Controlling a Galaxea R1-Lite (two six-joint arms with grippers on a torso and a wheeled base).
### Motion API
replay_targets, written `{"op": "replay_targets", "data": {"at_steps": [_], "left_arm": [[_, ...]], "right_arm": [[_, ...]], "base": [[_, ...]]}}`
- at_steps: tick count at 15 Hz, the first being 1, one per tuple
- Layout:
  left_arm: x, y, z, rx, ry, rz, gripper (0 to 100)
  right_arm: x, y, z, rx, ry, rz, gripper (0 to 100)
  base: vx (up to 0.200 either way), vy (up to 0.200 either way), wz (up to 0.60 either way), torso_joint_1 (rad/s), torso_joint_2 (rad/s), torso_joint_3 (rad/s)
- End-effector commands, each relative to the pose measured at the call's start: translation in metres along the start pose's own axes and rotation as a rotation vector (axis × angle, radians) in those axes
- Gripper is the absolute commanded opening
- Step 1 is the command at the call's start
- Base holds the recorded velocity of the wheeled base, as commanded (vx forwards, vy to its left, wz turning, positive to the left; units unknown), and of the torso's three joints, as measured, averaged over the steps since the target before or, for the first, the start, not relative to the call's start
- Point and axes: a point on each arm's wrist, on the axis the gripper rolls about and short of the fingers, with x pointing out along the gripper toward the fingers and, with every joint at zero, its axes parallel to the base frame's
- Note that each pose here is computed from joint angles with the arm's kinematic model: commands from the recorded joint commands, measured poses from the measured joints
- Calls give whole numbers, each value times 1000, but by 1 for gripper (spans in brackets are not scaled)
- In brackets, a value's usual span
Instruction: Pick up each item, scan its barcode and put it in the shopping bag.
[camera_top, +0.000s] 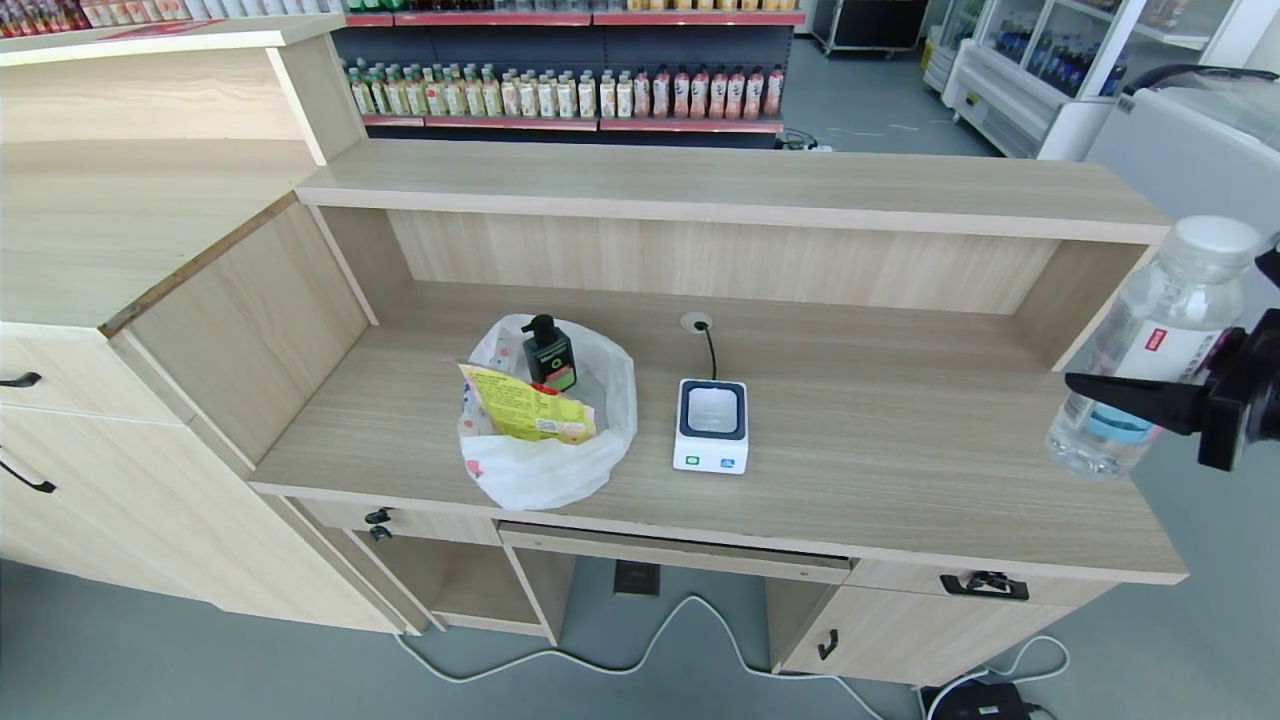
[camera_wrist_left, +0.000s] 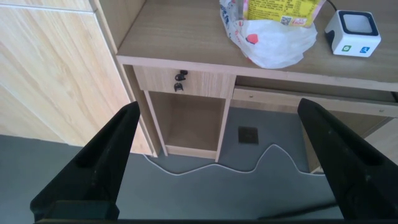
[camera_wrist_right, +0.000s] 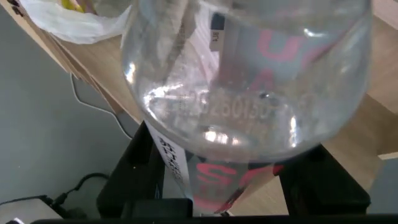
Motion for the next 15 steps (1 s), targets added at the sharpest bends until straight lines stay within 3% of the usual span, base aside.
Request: {"op": "replay_targets", "data": {"at_steps": [1,5,15], "left_arm": [[0,0,0,0,0,0,100],[0,0,0,0,0,0,100],[0,0,0,0,0,0,100]], "right_arm": [[-12,-7,-6,-24,40,-53,0],[-15,-16,-16,-65,95,-78,0],[-3,-27,-12,-142,87,-63,0]], "base": [[0,0,0,0,0,0],[0,0,0,0,0,0],[0,0,60,0,0,1]]}}
